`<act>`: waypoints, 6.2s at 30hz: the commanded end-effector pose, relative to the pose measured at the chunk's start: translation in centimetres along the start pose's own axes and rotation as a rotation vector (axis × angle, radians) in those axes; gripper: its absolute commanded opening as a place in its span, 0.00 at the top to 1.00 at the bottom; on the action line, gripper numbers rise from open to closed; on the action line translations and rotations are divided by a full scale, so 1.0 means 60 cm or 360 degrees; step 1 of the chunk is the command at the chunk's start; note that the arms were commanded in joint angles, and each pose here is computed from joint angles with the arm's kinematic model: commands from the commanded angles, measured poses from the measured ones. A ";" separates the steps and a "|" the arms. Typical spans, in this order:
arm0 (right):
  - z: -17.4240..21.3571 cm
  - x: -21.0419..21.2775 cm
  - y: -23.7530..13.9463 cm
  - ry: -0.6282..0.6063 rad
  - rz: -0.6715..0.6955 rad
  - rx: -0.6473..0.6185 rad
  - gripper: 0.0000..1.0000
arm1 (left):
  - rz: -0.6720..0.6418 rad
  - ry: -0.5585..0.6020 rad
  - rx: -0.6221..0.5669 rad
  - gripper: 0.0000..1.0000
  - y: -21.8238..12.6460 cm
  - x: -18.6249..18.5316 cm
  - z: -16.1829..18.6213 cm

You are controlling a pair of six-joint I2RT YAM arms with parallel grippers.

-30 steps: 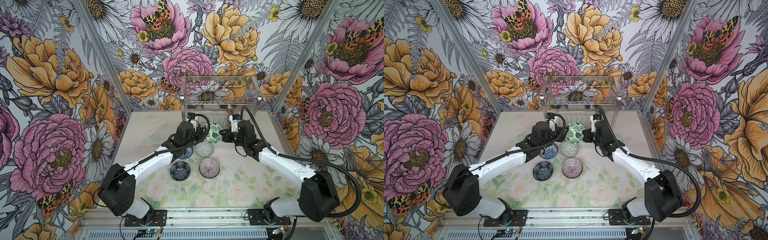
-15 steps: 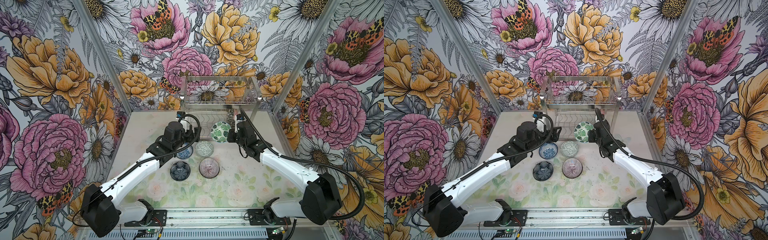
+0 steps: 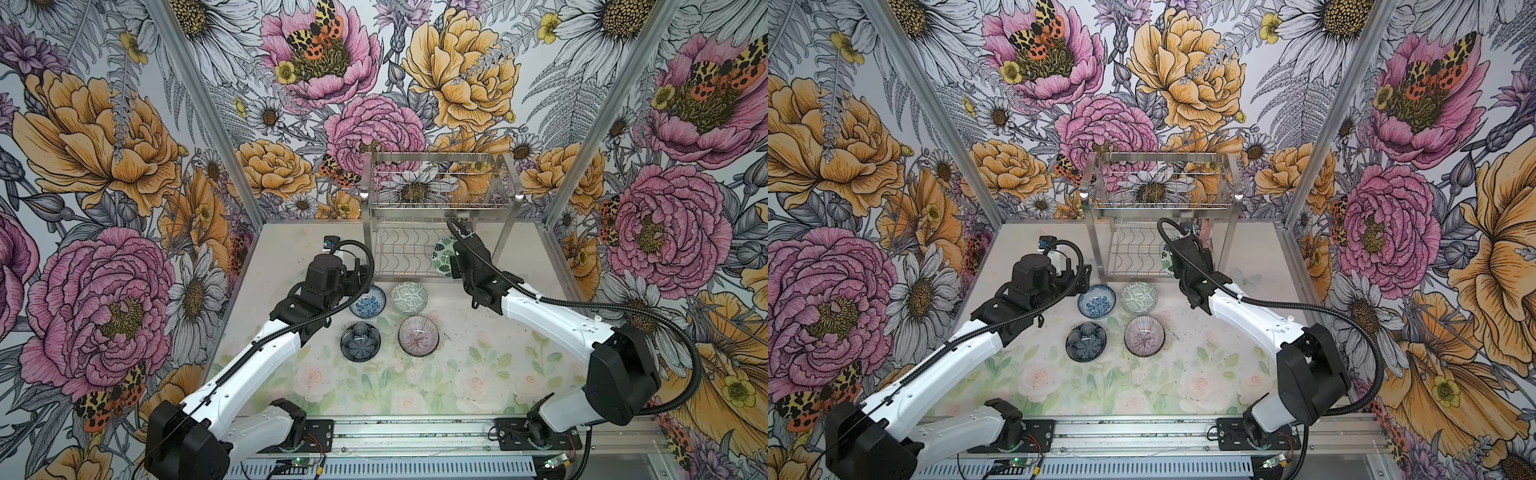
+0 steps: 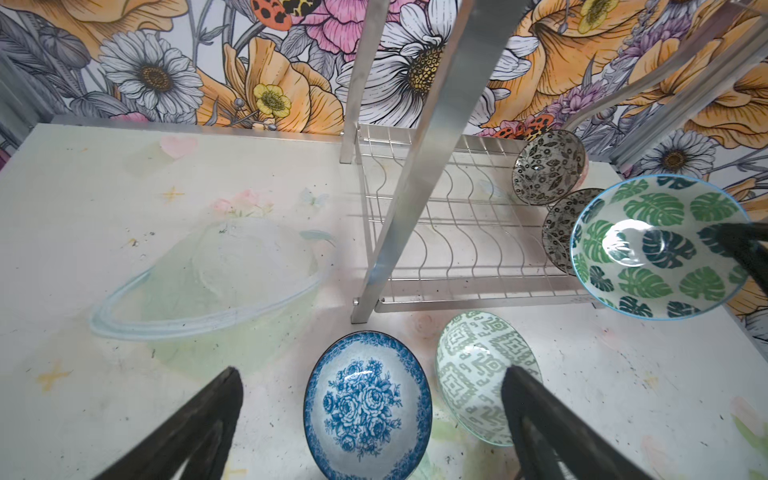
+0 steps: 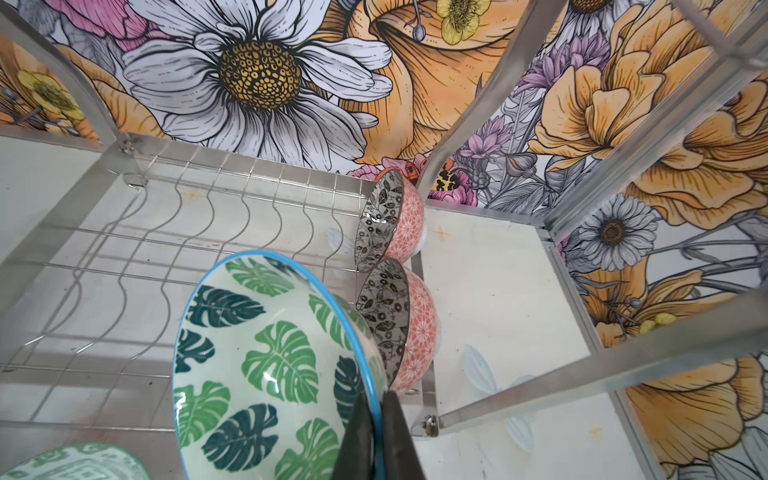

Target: Load the bowls into the dish rack

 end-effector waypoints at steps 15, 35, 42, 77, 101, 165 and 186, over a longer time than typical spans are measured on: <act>-0.070 0.022 0.031 -0.0200 0.0287 -0.0237 1.00 | -0.0099 0.0001 0.0037 0.01 0.003 0.035 0.012; -0.077 0.044 0.089 -0.0417 0.0478 -0.0268 1.00 | -0.0140 -0.0006 0.0053 0.01 0.006 0.052 0.017; -0.084 0.043 0.117 -0.0466 0.0560 -0.0270 1.00 | -0.0115 -0.0013 0.0066 0.01 0.010 0.055 0.019; -0.105 0.080 0.259 -0.0676 0.0709 -0.0321 1.00 | -0.0115 -0.0042 0.0090 0.01 0.020 0.065 0.029; -0.085 0.100 0.333 -0.0808 0.0743 -0.0258 1.00 | -0.0111 -0.0049 0.0111 0.01 0.028 0.069 0.034; -0.082 0.080 0.244 -0.0674 0.0390 -0.0114 0.06 | -0.0071 -0.0072 0.0074 0.01 0.014 0.062 0.030; 0.001 0.059 0.033 -0.0348 -0.0316 -0.0093 0.00 | 0.0065 0.0024 0.0194 0.01 0.003 0.013 0.069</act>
Point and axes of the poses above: each gripper's point midway between its finger pads, its own y axis out along the fingers, its own x axis along the line the jaws close on, z = x × y, the point moved 6 cm from there along -y, back along the fingers, and after that the axes turned 9 degrees about y, right-handed, at the moved point
